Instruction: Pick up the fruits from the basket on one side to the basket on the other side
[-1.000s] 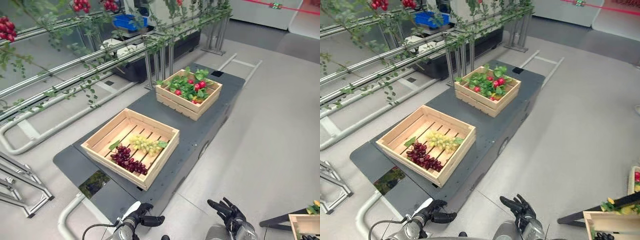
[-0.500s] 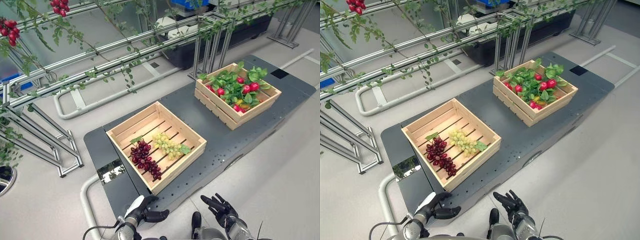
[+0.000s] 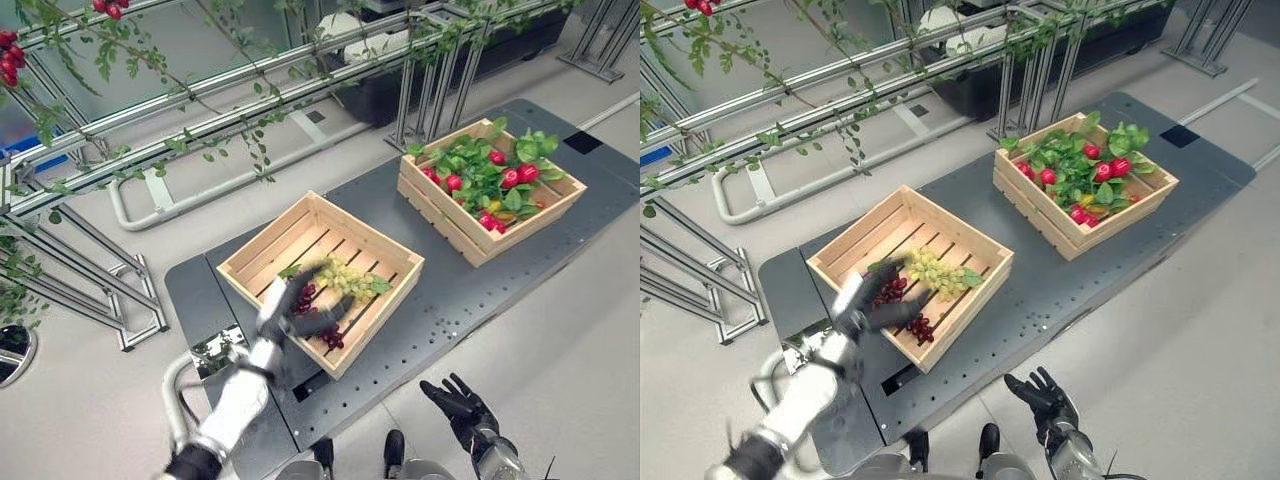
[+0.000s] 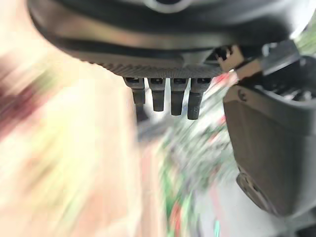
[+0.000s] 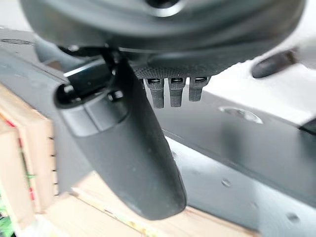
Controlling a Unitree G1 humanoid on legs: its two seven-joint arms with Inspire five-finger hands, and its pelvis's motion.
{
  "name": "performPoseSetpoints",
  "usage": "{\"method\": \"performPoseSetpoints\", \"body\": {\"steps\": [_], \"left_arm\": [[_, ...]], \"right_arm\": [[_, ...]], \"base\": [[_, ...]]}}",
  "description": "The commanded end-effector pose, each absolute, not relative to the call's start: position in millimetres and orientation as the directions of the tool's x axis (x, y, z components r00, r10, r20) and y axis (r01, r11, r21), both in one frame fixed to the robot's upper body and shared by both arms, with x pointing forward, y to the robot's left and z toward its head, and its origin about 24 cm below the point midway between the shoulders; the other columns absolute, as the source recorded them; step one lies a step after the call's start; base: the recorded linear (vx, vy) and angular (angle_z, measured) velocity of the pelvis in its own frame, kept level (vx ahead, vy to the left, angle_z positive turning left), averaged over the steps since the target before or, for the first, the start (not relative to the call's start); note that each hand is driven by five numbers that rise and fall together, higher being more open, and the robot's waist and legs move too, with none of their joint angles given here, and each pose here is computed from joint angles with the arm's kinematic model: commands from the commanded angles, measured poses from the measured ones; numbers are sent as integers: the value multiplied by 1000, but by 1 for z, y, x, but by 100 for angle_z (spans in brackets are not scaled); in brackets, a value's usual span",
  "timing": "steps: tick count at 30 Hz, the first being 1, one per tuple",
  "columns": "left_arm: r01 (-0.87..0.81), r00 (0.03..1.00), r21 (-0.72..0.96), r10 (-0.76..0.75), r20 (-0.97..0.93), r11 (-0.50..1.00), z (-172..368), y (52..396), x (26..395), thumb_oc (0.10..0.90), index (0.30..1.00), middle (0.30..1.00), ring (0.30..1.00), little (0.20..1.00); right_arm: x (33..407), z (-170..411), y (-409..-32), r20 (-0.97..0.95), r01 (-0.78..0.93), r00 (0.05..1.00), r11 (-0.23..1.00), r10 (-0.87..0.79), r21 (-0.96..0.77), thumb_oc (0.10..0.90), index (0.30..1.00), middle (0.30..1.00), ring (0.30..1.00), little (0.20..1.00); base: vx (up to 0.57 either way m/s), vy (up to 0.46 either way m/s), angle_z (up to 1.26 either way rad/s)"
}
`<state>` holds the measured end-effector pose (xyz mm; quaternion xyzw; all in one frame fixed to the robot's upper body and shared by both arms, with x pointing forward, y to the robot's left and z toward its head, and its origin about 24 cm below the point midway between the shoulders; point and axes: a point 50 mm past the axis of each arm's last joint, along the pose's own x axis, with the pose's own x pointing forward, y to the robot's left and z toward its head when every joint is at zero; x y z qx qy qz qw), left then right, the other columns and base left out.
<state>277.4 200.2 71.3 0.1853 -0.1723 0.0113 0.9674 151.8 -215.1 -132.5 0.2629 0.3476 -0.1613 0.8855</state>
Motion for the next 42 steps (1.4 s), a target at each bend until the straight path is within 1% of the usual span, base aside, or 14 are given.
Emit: {"method": "performPoseSetpoints", "body": {"steps": [1, 3, 4, 8, 11, 13, 15, 16, 17, 20, 26, 28, 36, 42], "left_arm": [[-349, 784, 375, 48, 619, 859, 136, 218, 295, 800, 900, 900, 900, 900], [-444, 749, 444, 51, 660, 778, 145, 227, 299, 800, 900, 900, 900, 900], [-501, 732, 504, 35, 680, 704, 154, 237, 303, 800, 900, 900, 900, 900], [-564, 721, 561, 29, 693, 606, 155, 248, 304, 800, 900, 900, 900, 900], [-626, 711, 630, 5, 703, 460, 153, 257, 303, 800, 900, 900, 900, 900], [-639, 728, 708, -63, 683, 300, 153, 263, 306, 800, 900, 900, 900, 900], [-628, 741, 740, -106, 663, 241, 154, 263, 308, 800, 900, 900, 900, 900], [-607, 761, 781, -176, 624, 144, 160, 264, 313, 800, 900, 900, 900, 900], [-605, 762, 785, -188, 619, 132, 161, 263, 314, 800, 900, 900, 900, 900], [-552, 790, 834, -337, 512, -27, 173, 254, 327, 800, 900, 900, 900, 900], [-548, 779, 814, -471, 413, -193, 196, 240, 344, 800, 900, 900, 900, 900], [-572, 763, 778, -517, 389, -259, 211, 232, 354, 800, 900, 900, 900, 900], [-628, 740, 676, -566, 364, -386, 262, 218, 375, 800, 900, 900, 900, 900], [-581, 777, 655, -569, 269, -483, 267, 212, 382, 800, 900, 900, 900, 900]], "right_arm": [[177, -117, -218, -611, 408, 786, 821, -94, 399, 800, 900, 900, 900, 900], [174, -118, -221, -619, 409, 780, 825, -94, 390, 800, 900, 900, 900, 900], [170, -120, -225, -629, 414, 772, 826, -95, 383, 800, 900, 900, 900, 900], [160, -124, -230, -645, 416, 759, 830, -91, 372, 800, 900, 900, 900, 900], [152, -127, -236, -660, 420, 745, 834, -92, 358, 800, 900, 900, 900, 900], [147, -127, -245, -670, 416, 736, 847, -100, 330, 800, 900, 900, 900, 900], [148, -126, -250, -671, 411, 734, 855, -105, 316, 800, 900, 900, 900, 900], [152, -122, -257, -667, 403, 736, 864, -111, 301, 800, 900, 900, 900, 900], [152, -122, -258, -667, 403, 737, 865, -112, 300, 800, 900, 900, 900, 900], [167, -111, -273, -644, 380, 754, 885, -126, 271, 800, 900, 900, 900, 900], [199, -90, -287, -588, 359, 796, 895, -145, 266, 800, 900, 900, 900, 900], [218, -78, -289, -538, 347, 829, 893, -150, 286, 800, 900, 900, 900, 900], [262, -51, -276, -437, 302, 892, 876, -120, 376, 800, 900, 900, 900, 900], [282, -37, -267, -388, 262, 917, 880, -99, 395, 800, 900, 900, 900, 900]], "base": [[13, 40, 14], [22, 49, 18], [27, 38, 10], [31, 39, 1], [29, 47, -2], [40, 78, -2], [15, 72, -1], [4, 66, -2], [-8, 94, -3], [-55, 101, -4], [-142, 73, -11], [-255, 9, -8], [-180, -55, 3], [-80, -12, -3]]}}
